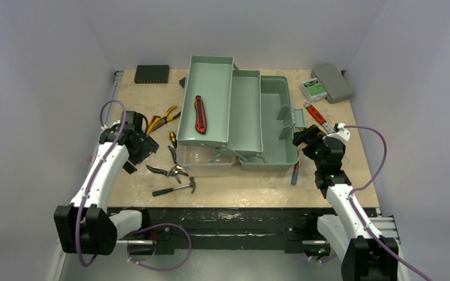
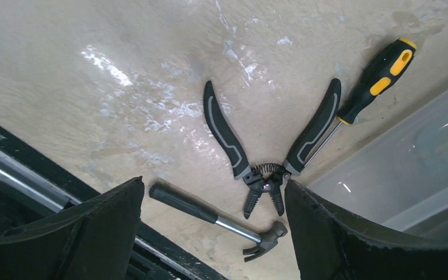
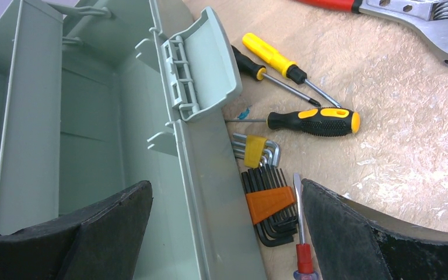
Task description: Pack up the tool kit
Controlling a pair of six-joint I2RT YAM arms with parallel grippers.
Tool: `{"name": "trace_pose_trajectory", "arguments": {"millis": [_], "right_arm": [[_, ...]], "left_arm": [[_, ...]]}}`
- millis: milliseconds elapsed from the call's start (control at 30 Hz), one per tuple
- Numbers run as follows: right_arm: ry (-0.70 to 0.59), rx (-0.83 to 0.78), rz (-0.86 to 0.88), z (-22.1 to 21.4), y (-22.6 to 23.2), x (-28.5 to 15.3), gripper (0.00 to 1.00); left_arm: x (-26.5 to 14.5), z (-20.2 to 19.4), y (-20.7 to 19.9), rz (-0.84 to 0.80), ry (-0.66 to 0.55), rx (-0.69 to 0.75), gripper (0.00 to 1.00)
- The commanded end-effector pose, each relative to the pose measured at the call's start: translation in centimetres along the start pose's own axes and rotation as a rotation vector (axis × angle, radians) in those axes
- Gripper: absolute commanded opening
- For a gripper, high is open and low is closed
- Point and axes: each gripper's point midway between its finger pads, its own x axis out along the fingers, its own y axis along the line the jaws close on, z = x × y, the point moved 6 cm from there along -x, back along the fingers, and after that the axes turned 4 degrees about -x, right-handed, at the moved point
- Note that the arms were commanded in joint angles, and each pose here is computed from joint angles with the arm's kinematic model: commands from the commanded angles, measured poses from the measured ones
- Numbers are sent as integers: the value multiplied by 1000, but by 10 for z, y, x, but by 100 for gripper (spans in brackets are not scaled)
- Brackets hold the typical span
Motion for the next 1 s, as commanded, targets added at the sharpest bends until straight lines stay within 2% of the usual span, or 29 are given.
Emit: {"name": "trace_pose_trajectory", "arguments": {"millis": [0, 133, 400, 567, 767, 967], "right_arm": [[-60, 9, 18, 17, 9, 1, 99], [-55, 9, 18, 16, 9, 1, 99], [-54, 9, 23, 17, 9, 2, 99], [-55, 9, 24, 17, 10, 1, 99], [-55, 8, 26, 17, 10, 0, 99], [-52, 8, 37, 16, 11, -1, 99]], "left_arm": [[25, -8, -24, -50, 101, -61, 86], [51, -21, -30, -15, 186, -87, 84], [72, -37, -26, 17, 220, -172, 70], [85, -49, -21, 61, 262, -217, 64], [91, -52, -11, 165, 216, -271, 59], [93, -49, -8, 240, 197, -297, 35]]}}
